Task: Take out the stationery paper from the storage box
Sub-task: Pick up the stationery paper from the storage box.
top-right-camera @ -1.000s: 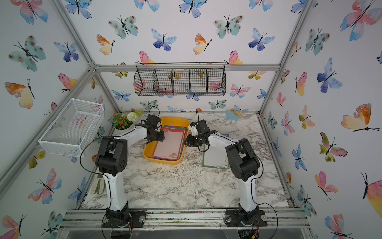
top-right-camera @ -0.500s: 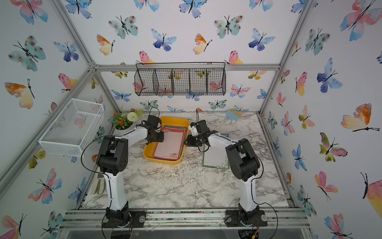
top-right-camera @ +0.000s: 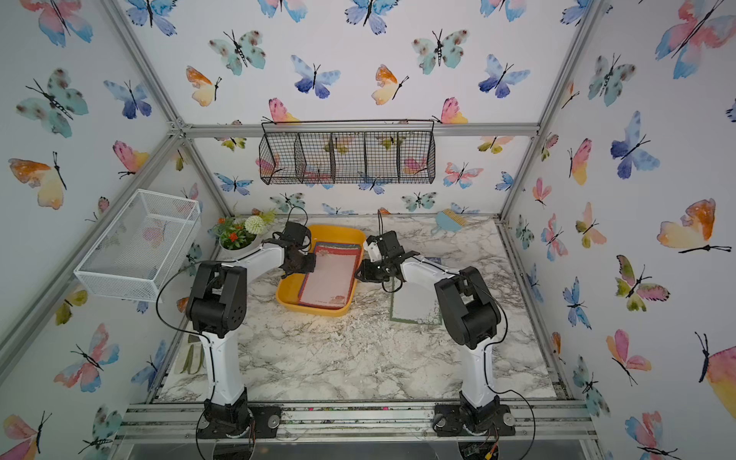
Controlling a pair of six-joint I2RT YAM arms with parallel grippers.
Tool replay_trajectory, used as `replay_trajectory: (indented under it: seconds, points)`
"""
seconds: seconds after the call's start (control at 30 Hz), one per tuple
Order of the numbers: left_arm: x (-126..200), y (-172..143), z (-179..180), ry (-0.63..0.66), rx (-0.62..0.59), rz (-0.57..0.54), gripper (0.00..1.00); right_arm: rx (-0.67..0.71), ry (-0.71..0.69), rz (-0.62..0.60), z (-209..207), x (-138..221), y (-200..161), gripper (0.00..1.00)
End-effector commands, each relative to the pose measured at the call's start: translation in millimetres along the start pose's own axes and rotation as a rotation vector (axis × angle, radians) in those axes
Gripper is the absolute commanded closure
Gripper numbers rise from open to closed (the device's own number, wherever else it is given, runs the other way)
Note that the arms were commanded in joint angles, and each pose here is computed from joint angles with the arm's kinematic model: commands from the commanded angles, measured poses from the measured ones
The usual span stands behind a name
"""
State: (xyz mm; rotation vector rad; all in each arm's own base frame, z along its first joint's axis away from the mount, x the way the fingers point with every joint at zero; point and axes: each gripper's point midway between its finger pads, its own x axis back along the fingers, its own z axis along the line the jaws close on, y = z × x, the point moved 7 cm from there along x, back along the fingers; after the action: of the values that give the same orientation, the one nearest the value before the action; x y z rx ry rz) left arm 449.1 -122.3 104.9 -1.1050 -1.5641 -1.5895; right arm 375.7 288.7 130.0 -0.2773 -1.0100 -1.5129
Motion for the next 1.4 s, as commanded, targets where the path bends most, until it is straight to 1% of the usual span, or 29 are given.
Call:
replay_trajectory:
  seconds: [0.0, 0.03, 0.13, 0.27, 0.33, 0.37, 0.4, 0.43, 0.47, 0.53, 0.63, 0.93, 1.03, 1.37]
  points:
    - [29, 14, 1, 0.002, 0.002, -0.068, 1.0, -0.002, -0.049, 0.042, -3, 4, -12, 0.71]
    - [43, 19, -2, -0.018, -0.002, -0.11, 1.0, 0.0, -0.05, 0.041, -2, 5, -11, 0.71]
    - [53, 21, -6, -0.073, 0.001, -0.142, 1.0, 0.002, -0.051, 0.041, -2, 5, -10, 0.71]
    - [51, 19, -10, -0.117, 0.022, -0.136, 1.0, -0.002, -0.044, 0.041, 0, 5, -8, 0.71]
    - [49, 19, -8, -0.108, 0.039, -0.134, 1.0, -0.004, -0.047, 0.041, -1, 5, -9, 0.72]
    - [47, 19, -6, -0.099, 0.048, -0.13, 0.98, -0.005, -0.048, 0.042, -1, 5, -10, 0.71]
    - [43, 19, -3, -0.1, 0.064, -0.122, 0.72, -0.006, -0.048, 0.041, -1, 5, -10, 0.71]
    - [39, 18, 0, -0.109, 0.079, -0.106, 0.56, -0.007, -0.047, 0.043, -2, 5, -10, 0.71]
    - [36, 17, 2, -0.119, 0.095, -0.089, 0.52, -0.009, -0.046, 0.043, -2, 4, -10, 0.71]
    - [30, 16, 7, -0.154, 0.129, -0.072, 0.49, -0.011, -0.045, 0.045, -2, 3, -11, 0.71]
    - [16, 10, 9, -0.178, 0.147, -0.032, 0.52, -0.012, -0.044, 0.044, -3, 3, -11, 0.71]
    - [4, 5, 7, -0.218, 0.15, 0.004, 0.67, -0.011, -0.046, 0.048, -4, 3, -15, 0.7]
    - [2, 4, 6, -0.222, 0.15, 0.01, 0.7, -0.012, -0.048, 0.053, -5, 3, -17, 0.7]
    - [-4, 1, 6, -0.221, 0.149, 0.026, 0.69, -0.01, -0.045, 0.051, -5, 3, -16, 0.71]
